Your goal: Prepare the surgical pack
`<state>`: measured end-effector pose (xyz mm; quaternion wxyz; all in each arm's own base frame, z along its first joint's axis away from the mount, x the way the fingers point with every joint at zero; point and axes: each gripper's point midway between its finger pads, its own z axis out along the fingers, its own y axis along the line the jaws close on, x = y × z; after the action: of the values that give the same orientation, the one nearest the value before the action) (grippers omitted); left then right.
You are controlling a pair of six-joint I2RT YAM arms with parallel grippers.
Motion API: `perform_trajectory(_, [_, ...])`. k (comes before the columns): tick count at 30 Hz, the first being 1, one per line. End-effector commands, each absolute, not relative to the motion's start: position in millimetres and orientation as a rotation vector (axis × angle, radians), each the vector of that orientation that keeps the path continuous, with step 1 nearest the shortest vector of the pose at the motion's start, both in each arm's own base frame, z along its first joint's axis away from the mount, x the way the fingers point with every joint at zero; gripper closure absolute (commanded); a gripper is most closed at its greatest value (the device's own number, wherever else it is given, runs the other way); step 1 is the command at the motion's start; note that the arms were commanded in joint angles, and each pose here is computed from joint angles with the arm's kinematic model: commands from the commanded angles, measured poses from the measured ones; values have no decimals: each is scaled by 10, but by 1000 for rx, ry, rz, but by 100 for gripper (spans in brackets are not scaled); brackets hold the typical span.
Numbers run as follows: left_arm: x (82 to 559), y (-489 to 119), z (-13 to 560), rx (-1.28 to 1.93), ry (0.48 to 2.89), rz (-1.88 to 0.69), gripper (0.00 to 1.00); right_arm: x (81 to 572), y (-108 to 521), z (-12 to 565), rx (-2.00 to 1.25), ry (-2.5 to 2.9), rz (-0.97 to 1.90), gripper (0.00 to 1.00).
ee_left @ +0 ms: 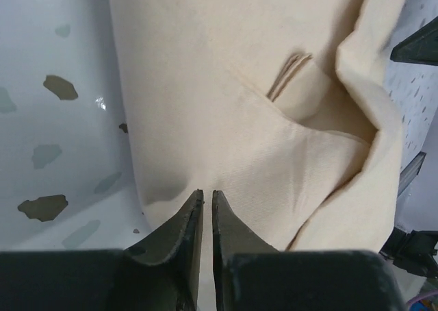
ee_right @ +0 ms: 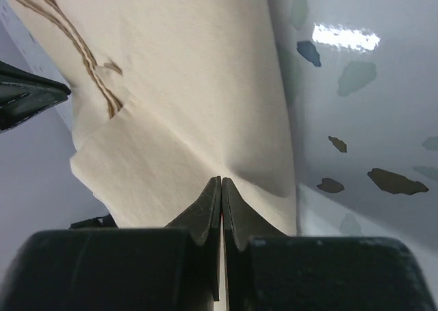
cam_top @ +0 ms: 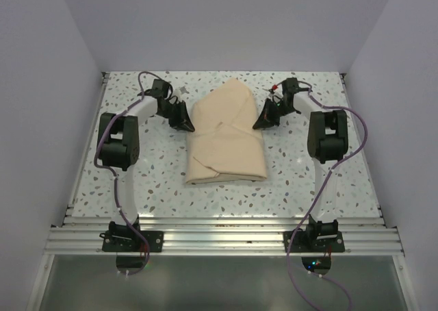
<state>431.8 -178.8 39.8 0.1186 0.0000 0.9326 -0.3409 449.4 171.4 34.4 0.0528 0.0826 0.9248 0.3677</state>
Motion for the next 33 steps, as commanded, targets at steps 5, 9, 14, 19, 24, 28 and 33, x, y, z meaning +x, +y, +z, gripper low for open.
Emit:
perform_trajectory(5, [4635,-1912,1206,79,2482,-1062,83,4686,1976,1121,100,2658,1157,100])
perform_trajectory(9, [4569,-1891,881,30,2557,-1059,84,4724,2075,982,128,2657,1186,100])
perform_trajectory(14, [4310,-1817,252,-14,2724,-1037,86,4629,2013,475,184,2737,1150,100])
perform_trajectory(19, [4161,-1723,-67,-14,2810,-970,87,4469,1887,24,194,2848,1058,100])
perform_trajectory(24, [4384,-1739,255,19,2728,-948,85,4715,1990,340,156,2771,1072,94])
perform_trajectory(28, [4598,-1728,726,27,2610,-894,82,4888,1998,807,117,2694,1028,79])
perform_trajectory(33, [4936,-1667,1256,46,2453,-798,70,5143,1901,1229,122,2550,917,41])
